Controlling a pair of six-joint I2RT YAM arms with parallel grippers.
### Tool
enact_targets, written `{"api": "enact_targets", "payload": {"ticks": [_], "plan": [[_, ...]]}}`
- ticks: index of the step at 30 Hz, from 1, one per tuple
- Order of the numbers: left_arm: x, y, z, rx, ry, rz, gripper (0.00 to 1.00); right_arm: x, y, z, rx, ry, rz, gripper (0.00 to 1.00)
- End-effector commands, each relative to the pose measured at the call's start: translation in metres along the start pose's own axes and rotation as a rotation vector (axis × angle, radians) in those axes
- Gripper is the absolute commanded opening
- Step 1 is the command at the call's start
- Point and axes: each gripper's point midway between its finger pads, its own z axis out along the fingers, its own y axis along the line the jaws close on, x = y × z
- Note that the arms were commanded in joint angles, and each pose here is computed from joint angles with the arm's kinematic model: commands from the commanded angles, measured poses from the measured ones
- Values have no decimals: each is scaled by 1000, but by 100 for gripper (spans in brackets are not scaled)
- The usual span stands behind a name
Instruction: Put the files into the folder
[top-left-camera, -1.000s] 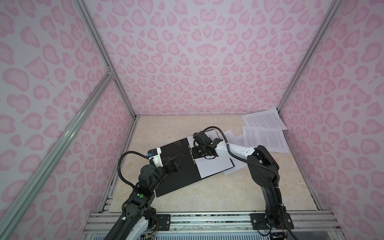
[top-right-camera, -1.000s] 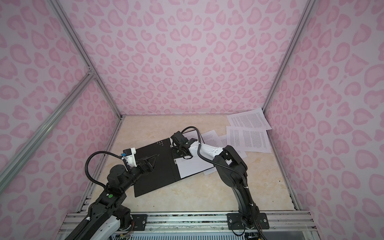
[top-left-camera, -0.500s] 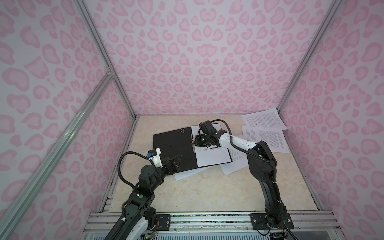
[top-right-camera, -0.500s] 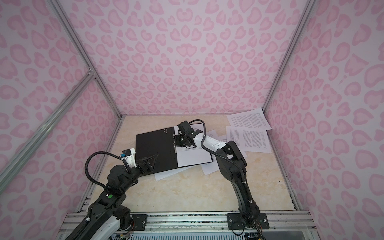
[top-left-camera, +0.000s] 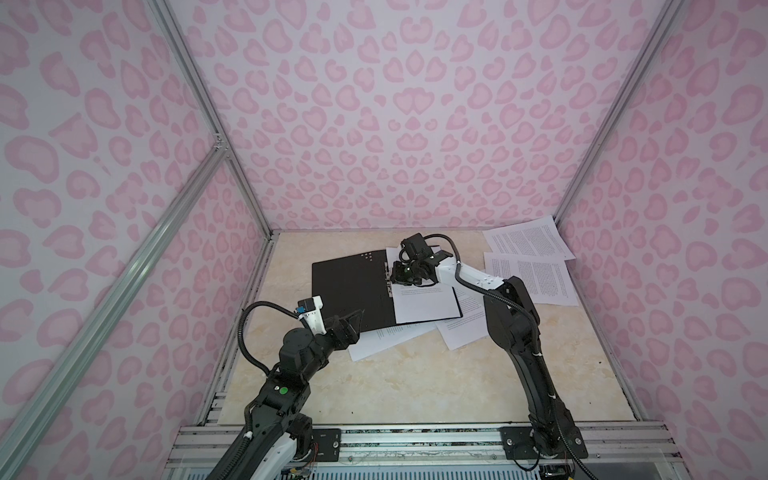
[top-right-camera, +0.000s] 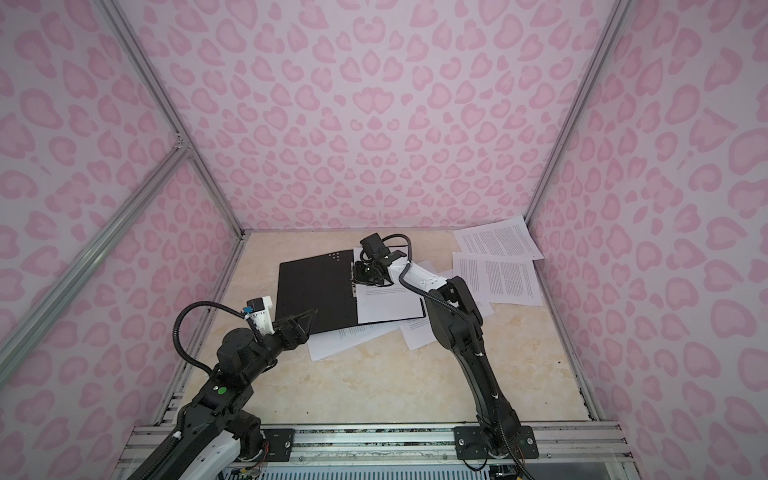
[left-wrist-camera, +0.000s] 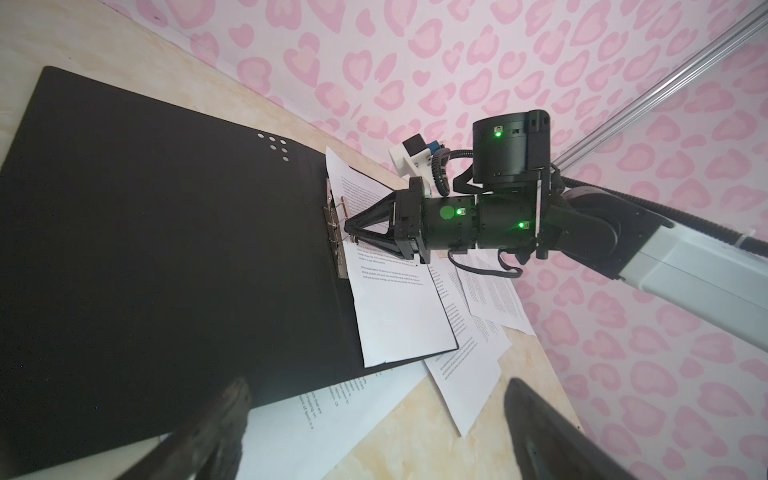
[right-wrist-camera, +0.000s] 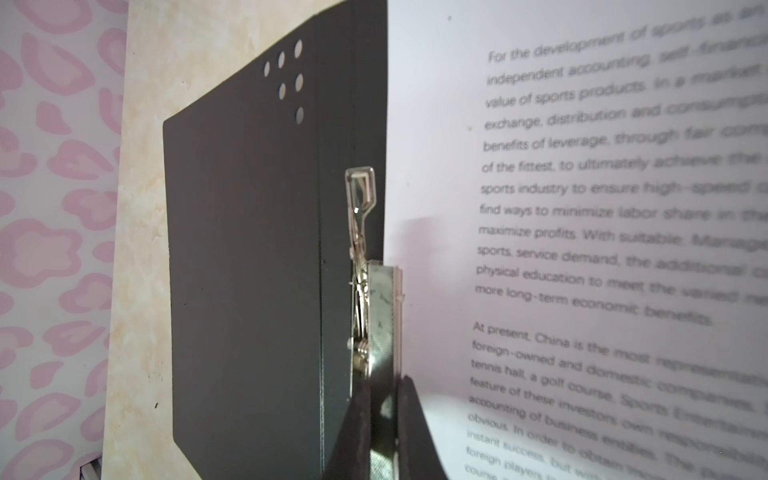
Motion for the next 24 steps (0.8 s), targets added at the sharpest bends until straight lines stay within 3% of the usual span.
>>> {"api": "enact_targets", "payload": {"ticks": [1,16,21,24], "plan": [[-5,-4,2,8,-8,12,97,-4,0,6,-25,2,-7,4],[0,0,9,-10,21,11,97,-12,-17,24,-11,31,3,7],[0,0,9,-12,29,10,97,-7,-21,29,0,47,9,18],[1,-1,9,-9,33,7,97,-6,-21,27,7,53,6,32]]}}
